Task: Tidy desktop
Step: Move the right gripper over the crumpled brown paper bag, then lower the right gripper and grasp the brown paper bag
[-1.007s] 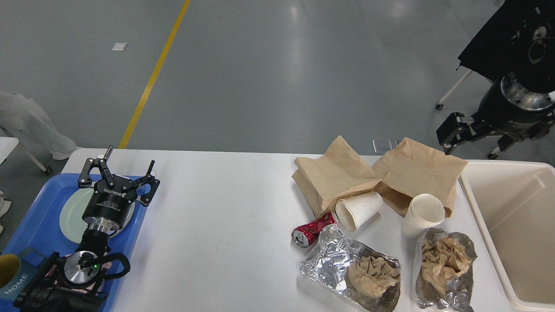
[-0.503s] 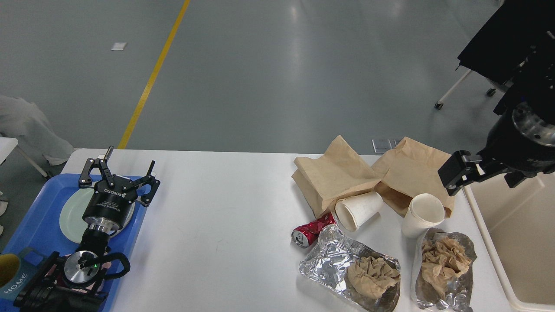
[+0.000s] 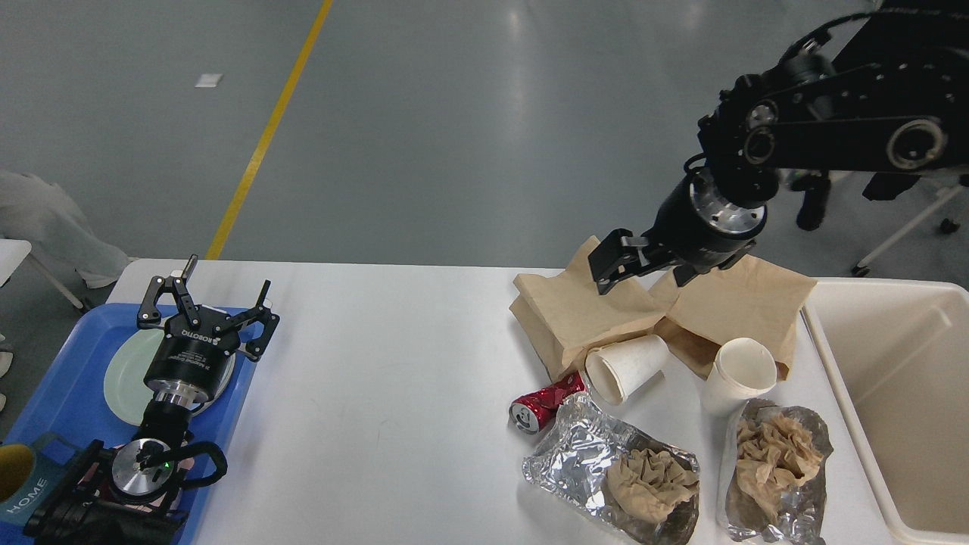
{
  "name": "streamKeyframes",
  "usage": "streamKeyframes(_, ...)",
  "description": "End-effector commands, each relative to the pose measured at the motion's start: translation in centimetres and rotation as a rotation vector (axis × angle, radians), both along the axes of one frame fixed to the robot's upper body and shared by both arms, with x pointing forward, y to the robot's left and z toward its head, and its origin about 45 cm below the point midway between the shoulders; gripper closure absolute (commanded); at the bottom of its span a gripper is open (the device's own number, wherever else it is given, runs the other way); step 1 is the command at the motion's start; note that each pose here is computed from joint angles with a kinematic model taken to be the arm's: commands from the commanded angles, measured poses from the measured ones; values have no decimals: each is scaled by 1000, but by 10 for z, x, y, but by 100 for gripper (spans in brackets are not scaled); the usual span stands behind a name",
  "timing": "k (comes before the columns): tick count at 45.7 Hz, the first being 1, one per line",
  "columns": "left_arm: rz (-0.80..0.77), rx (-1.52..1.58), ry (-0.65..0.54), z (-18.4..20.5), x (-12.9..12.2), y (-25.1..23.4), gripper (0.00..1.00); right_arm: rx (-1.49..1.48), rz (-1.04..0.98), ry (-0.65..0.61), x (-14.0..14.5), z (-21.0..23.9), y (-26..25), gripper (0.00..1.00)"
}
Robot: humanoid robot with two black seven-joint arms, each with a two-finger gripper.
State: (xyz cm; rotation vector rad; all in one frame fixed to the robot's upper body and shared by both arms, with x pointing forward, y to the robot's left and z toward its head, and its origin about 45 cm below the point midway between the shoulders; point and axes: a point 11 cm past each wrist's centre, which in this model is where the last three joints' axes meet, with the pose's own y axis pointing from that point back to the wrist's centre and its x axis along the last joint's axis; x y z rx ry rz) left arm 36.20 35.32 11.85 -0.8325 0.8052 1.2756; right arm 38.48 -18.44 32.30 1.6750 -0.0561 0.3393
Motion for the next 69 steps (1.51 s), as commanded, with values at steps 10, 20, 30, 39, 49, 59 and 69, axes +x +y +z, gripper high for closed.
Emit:
streamKeyframes(10,-2,0,-2,1,0,0,3,223,-418,-78,39,-113,0,0)
streamKeyframes(20,-2,0,-1,0,0,0,3,237,-569,-115,48,-147,-25,0)
streamKeyframes(30,-2,0,-2,1,0,0,3,236,-635,-130,51,-179,-37,0)
streamKeyframes(39,-2,0,-1,0,0,0,3,250,-679,-95,38,-217,-31,0)
streamKeyframes(49,-2,0,-1,0,0,0,3,294,-728,-103,41,-221,-30,0)
streamKeyframes(59,-2,0,-1,0,0,0,3,367,-799,-97,41,-229,-22,5)
streamKeyframes(69,-2,0,-1,0,0,0,3,366,-815,-124,41,-232,-22,33)
